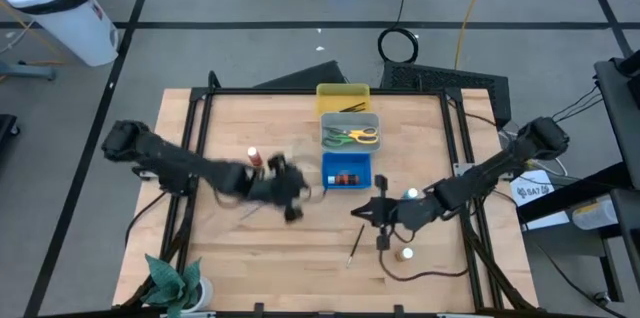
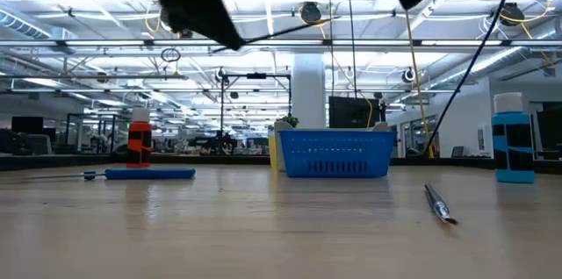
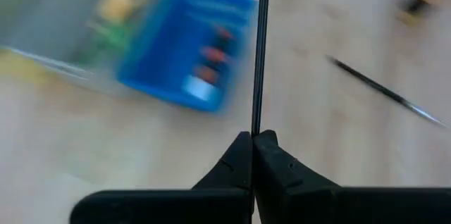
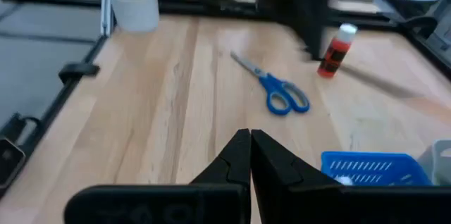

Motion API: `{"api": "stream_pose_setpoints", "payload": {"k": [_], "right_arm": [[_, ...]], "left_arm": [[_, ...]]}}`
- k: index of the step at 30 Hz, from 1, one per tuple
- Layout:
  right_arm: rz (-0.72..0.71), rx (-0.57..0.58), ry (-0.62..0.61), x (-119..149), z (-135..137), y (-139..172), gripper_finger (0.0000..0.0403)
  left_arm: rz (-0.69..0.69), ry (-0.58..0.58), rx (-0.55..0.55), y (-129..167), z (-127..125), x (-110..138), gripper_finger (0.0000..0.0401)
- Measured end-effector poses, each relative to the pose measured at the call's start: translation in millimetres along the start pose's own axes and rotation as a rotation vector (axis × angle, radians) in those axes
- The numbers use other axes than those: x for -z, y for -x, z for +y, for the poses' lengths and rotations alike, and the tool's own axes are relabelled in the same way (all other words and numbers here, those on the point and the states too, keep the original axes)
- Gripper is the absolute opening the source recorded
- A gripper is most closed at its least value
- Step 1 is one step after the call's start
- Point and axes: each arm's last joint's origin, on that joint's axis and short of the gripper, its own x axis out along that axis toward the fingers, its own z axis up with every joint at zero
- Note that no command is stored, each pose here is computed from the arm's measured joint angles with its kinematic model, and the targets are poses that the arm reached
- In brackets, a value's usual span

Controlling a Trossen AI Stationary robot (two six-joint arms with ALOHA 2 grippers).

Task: Pick & Place Paint Supplies
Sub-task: Put the gold paint brush into the yellow bin

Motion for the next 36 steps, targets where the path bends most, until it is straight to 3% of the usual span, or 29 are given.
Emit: {"api": "stream_pose_setpoints", "payload": {"k": [3, 10, 17, 21, 28, 36], "right_arm": [[-0.025, 0.015, -0.008, 3, -7, 12, 0.0000], [-0.024, 0.032, 0.009, 22, -19, 24, 0.0000], [-0.024, 0.062, 0.050, 30, -29, 20, 0.0000], [-0.017, 0.081, 0.044, 31, -33, 18, 0.0000], [-0.016, 0.098, 0.045, 30, -38, 17, 0.0000], [-0.014, 0.102, 0.047, 30, -39, 16, 0.0000]], "left_arm": [[-0.031, 0.007, -0.078, -3, 42, -20, 0.0001], [-0.071, 0.015, -0.150, -23, 146, -48, 0.0000], [-0.289, 0.080, -0.103, -50, 229, -65, 0.0000], [-0.334, 0.094, -0.036, -80, 252, -59, 0.0000], [-0.227, 0.138, -0.054, -124, 276, -61, 0.0003], [-0.135, 0.174, -0.075, -136, 279, -62, 0.0073]]}}
